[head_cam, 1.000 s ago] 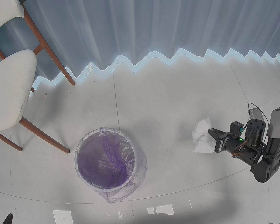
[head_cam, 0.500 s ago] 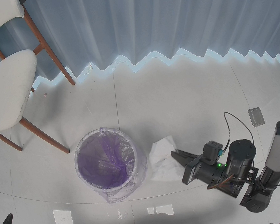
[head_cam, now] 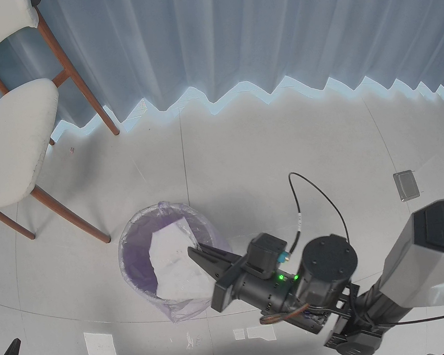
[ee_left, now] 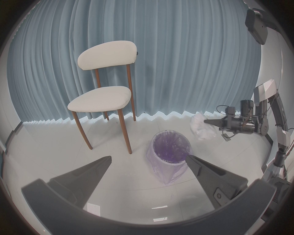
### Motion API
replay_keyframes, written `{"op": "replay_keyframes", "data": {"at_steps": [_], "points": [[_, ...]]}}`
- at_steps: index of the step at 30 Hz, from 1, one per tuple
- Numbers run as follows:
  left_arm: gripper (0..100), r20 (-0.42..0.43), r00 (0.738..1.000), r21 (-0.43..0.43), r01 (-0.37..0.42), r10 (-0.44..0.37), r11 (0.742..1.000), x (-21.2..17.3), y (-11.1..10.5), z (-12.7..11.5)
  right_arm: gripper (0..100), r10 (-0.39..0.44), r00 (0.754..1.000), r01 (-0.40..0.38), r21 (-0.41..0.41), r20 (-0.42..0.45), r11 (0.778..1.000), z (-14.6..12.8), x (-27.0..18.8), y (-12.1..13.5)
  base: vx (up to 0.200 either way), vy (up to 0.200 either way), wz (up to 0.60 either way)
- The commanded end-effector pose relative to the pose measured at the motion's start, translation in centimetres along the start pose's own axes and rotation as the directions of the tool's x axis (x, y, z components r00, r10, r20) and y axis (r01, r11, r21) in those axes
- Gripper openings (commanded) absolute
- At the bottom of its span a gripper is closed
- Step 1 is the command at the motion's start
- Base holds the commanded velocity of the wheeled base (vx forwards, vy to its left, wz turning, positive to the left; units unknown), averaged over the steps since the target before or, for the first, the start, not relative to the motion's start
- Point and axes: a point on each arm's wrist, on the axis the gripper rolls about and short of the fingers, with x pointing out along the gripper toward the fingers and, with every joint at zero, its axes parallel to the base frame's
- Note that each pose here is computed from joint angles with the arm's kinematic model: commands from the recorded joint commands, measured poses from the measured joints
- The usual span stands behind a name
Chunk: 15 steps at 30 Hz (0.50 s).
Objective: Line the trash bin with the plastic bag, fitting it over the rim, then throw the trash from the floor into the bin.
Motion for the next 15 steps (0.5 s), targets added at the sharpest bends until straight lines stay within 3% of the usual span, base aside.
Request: {"op": "replay_keyframes", "data": {"at_steps": [1,10,15], "points": [[100,-0.003,1.0,0.0,0.0,0.0,1.0,0.0,0.0,-0.5,0,-0.004,0.999,0.006,-0.038,0.041,0.999,-0.4,5.0,-1.8,0.0,0.0,0.0],[100,-0.005,1.0,-0.001,0.0,0.0,1.0,0.0,0.0,-0.5,0,0.032,0.998,-0.027,-0.077,0.061,0.997,2.7,9.2,-1.5,0.0,0.0,0.0],[100,-0.005,1.0,-0.001,0.0,0.0,1.0,0.0,0.0,-0.5,0,0.039,0.997,-0.034,-0.081,0.066,0.996,2.8,9.8,-1.2,0.0,0.0,0.0]]}}
